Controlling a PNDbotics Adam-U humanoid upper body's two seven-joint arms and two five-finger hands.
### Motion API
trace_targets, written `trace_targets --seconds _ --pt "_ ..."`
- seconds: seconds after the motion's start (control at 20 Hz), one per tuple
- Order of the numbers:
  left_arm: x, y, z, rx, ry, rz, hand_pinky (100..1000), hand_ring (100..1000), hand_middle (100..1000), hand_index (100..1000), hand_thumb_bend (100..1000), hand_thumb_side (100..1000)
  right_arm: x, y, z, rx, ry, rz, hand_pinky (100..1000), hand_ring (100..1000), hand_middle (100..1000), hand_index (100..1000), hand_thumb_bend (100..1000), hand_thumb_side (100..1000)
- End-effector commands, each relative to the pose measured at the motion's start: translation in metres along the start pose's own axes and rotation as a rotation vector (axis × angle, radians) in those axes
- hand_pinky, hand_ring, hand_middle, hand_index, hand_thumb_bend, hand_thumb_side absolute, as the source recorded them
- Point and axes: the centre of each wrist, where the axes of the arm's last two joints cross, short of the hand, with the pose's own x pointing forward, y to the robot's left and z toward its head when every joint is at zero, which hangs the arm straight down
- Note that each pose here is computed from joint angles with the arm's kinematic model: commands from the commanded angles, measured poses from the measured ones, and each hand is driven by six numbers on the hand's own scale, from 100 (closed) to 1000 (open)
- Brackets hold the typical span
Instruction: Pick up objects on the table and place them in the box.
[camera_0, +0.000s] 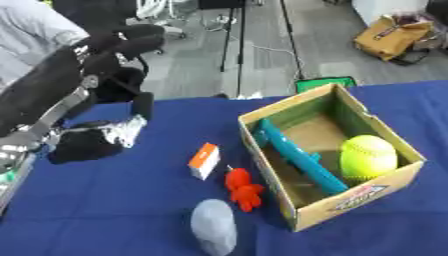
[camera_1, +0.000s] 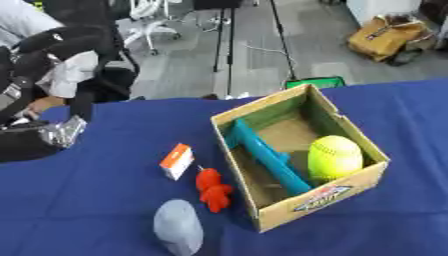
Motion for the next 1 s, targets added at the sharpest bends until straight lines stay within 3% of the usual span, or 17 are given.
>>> trace_targets --seconds 0.05,0.2,0.25,0.45,0.6,0.65,0.8,0.85,0.9,0.95,1.0 --pt "0.003 0.013 -0.005 -0.067 -0.08 -0.034 924 931 970 1000 100 489 -0.001 -0.002 -0.009 -0.029 -0.022 0.011 837 842 730 822 100 824" --pt "0.008 0.012 -0.014 -0.147 -0.133 -0.025 925 944 978 1000 100 543 -0.001 -0.002 -0.007 -0.025 -0.018 0.012 837 841 729 822 100 822" --pt "0.01 0.011 -0.016 -0.165 -0.141 -0.012 900 912 951 1000 100 597 0.0 -0.002 -0.007 -0.025 -0.016 0.01 836 841 727 822 100 821" --pt "0.017 0.006 -0.027 -0.221 -0.144 0.049 867 889 947 1000 100 580 0.0 -0.002 -0.007 -0.022 -0.01 0.004 837 841 727 822 100 822" --pt "0.022 0.004 -0.033 -0.265 -0.089 0.065 831 872 955 1000 100 565 0.0 -0.002 -0.006 -0.019 -0.009 0.005 837 841 726 820 100 822" --pt "0.024 0.002 -0.034 -0.29 -0.069 0.063 816 889 962 1000 100 639 0.0 -0.002 -0.006 -0.018 -0.008 0.004 837 841 725 820 100 821" --pt "0.029 -0.008 -0.037 -0.391 -0.041 0.057 843 921 974 1000 100 703 0.0 -0.002 -0.005 -0.017 -0.003 0.004 837 841 724 820 100 820" --pt "0.03 -0.011 -0.036 -0.411 -0.037 0.064 934 988 996 1000 100 829 0.0 -0.002 -0.005 -0.016 -0.002 0.005 837 841 723 820 100 819" --pt "0.032 -0.015 -0.036 -0.431 -0.03 0.081 934 988 996 1000 100 829 0.0 -0.002 -0.005 -0.015 -0.001 0.005 837 841 723 820 100 819" --pt "0.033 -0.018 -0.035 -0.447 -0.027 0.099 1000 1000 1000 1000 100 950 0.0 -0.002 -0.005 -0.015 -0.001 0.005 837 841 722 818 100 817" --pt "0.036 -0.025 -0.035 -0.472 -0.032 0.135 1000 1000 1000 1000 100 972 0.0 -0.002 -0.005 -0.016 -0.001 0.005 837 841 722 818 100 817"
